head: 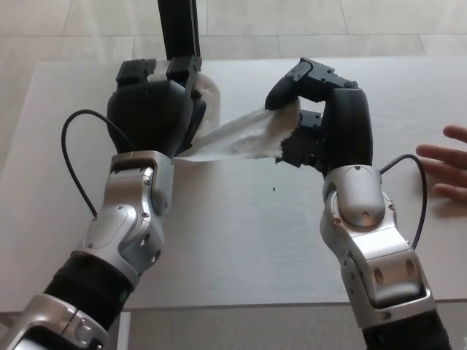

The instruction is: A toilet paper roll is kept in the middle of the desk infront of the robot. The robot places its left hand on the top of the toilet paper roll to hold it still and uses its right hand to tear off a piece of toilet paper from it and hands the paper to a person

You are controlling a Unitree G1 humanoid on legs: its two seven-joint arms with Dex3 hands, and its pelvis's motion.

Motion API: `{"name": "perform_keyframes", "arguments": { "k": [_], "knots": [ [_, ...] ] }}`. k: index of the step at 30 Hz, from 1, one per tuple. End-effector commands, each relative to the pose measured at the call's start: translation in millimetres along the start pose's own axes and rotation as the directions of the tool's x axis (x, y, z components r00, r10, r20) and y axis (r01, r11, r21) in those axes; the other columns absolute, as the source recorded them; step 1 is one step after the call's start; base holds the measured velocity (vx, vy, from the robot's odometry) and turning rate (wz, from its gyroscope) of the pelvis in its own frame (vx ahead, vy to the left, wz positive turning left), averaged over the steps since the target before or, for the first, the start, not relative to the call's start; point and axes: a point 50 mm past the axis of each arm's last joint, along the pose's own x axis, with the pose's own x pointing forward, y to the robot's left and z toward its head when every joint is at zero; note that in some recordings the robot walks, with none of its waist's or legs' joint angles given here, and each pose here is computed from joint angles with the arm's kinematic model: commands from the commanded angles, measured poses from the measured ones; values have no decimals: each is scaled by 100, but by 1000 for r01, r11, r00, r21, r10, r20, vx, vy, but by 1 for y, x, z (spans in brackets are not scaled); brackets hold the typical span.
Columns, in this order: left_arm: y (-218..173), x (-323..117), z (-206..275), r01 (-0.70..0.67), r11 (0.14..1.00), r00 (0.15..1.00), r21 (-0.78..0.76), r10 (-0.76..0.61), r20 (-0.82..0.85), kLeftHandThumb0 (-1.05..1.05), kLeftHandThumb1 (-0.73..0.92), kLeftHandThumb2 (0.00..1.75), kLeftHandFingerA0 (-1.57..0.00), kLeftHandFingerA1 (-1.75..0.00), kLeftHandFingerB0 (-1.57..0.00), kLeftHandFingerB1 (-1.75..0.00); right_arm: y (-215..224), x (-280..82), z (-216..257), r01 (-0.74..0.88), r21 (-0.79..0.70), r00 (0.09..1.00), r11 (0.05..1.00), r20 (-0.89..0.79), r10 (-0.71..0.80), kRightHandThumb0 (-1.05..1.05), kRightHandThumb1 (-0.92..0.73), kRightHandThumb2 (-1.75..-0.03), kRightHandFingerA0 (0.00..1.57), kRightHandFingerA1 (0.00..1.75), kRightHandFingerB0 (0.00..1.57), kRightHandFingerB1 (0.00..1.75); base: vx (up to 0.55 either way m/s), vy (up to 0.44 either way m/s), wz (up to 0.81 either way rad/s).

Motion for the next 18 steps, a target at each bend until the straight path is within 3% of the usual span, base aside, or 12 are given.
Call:
{"name": "perform_keyframes", "arguments": {
  "k": [1,2,3,4,11,12,16,18],
  "knots": [
    [-67,-56,-44,294,956,940,2,-288,-180,-48,84,65,-10,-53,-21,-40,74,-32,60,269,878,958,396,-287,-16,-23,-43,-154,116,175,87,175,0,0,0],
    [-68,-58,-44,293,956,940,-16,-291,-179,-50,83,65,-8,-54,-20,-40,75,-32,61,264,868,959,421,-281,-22,-34,-48,-140,140,160,112,144,0,0,0],
    [-70,-58,-44,308,951,935,2,-302,-183,-51,84,66,-7,-54,-19,-40,75,-33,61,256,865,961,432,-275,-20,-35,-51,-141,143,164,112,146,0,0,0],
    [-71,-60,-44,299,954,939,-9,-296,-176,-50,83,66,-8,-54,-20,-39,75,-33,61,253,863,962,436,-272,-21,-22,-44,-153,116,175,87,175,0,0,0],
    [-74,-62,-47,343,938,924,55,-327,-197,-42,81,65,-8,-51,-18,-39,74,-30,63,201,866,971,458,-239,26,-26,-55,-135,117,175,87,175,0,0,0],
    [-74,-64,-48,357,933,917,47,-340,-207,-41,77,63,-8,-51,-20,-40,75,-24,70,185,874,975,450,-221,27,-29,-68,-111,115,175,88,175,0,0,0],
    [-77,-69,-49,387,921,905,54,-367,-214,-43,79,64,-8,-52,-21,-41,77,-18,84,161,881,982,445,-188,18,-26,-65,-119,111,175,84,175,0,0,0],
    [-77,-70,-49,384,923,906,37,-368,-210,-42,78,63,-9,-53,-22,-42,79,-15,93,144,886,986,440,-167,15,-26,-66,-114,110,175,83,175,0,0,0]
  ]
}}
